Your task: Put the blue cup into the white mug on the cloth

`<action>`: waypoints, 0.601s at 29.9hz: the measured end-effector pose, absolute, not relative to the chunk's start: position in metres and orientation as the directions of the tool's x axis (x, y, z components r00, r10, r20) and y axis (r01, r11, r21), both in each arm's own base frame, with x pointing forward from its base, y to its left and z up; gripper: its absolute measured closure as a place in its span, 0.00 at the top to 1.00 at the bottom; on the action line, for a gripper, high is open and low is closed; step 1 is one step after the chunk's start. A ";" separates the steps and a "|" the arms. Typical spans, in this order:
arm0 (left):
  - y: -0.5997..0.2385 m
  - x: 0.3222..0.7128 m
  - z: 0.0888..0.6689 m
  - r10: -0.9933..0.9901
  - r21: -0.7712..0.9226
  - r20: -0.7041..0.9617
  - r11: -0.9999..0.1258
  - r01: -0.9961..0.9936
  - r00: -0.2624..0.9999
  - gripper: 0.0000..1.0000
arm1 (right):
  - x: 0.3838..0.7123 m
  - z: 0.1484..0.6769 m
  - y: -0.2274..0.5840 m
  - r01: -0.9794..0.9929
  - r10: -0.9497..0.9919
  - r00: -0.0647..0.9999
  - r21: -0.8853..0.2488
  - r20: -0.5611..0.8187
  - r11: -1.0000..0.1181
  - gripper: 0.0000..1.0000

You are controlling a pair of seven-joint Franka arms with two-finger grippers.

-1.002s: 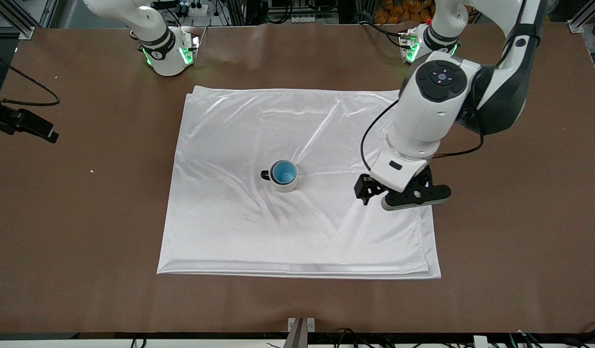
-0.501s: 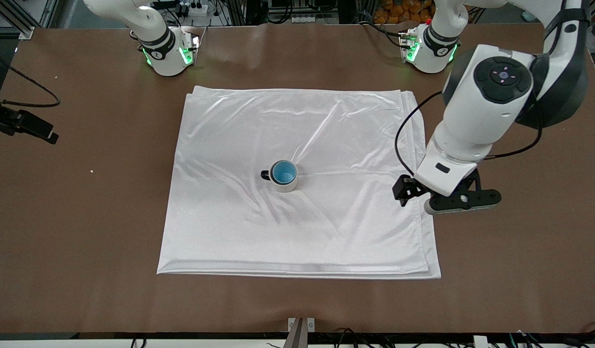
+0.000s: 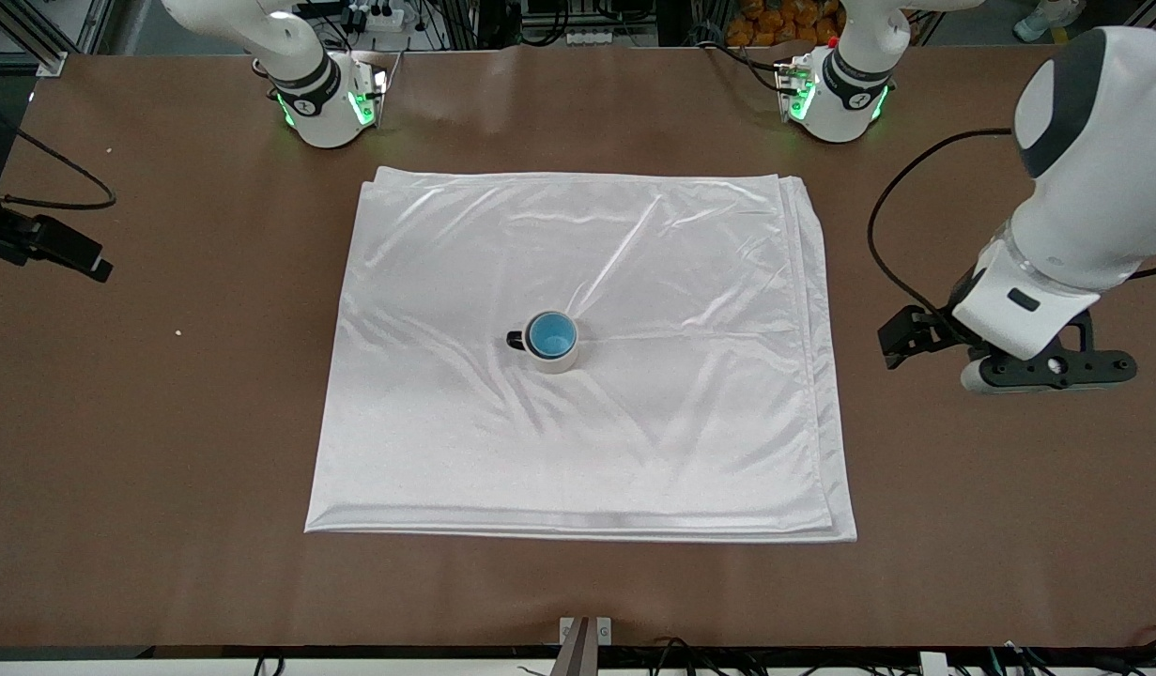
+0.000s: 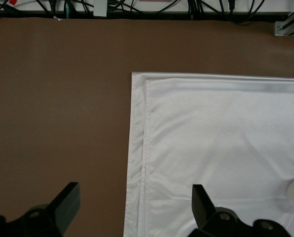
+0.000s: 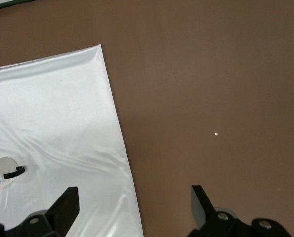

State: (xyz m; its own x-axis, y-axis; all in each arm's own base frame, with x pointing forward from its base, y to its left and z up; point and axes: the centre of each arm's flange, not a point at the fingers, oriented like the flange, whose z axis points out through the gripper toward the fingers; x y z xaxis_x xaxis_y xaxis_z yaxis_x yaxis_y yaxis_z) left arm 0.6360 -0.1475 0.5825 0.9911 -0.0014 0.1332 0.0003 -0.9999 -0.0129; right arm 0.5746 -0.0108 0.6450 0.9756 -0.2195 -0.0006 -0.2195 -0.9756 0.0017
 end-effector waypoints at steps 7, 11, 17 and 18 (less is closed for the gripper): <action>-0.100 0.631 0.596 -0.077 -0.039 0.110 -0.997 -0.073 0.991 1.00 | 0.577 0.645 -0.010 -0.219 -0.219 0.976 0.001 0.011 -0.976 1.00; -0.080 0.630 0.596 -0.117 -0.046 0.093 -0.992 -0.113 0.989 1.00 | 0.577 0.645 -0.011 -0.221 -0.221 0.975 0.001 0.013 -0.975 1.00; -0.072 0.620 0.597 -0.120 -0.052 0.082 -0.992 -0.116 0.989 1.00 | 0.578 0.644 -0.020 -0.237 -0.237 0.971 -0.004 0.011 -0.972 1.00; -0.070 0.618 0.598 -0.118 -0.053 0.080 -0.992 -0.114 0.990 1.00 | 0.578 0.643 -0.020 -0.236 -0.236 0.972 -0.006 0.009 -0.972 1.00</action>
State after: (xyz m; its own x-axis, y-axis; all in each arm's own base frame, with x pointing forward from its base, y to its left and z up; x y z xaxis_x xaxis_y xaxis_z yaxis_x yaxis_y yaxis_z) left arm 0.6176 -0.0699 0.5980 0.9898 -0.1176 0.0804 -0.1135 -0.9921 -0.0532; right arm 0.5783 -0.0197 0.6427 0.9718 -0.2356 0.0088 -0.2356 -0.9718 -0.0059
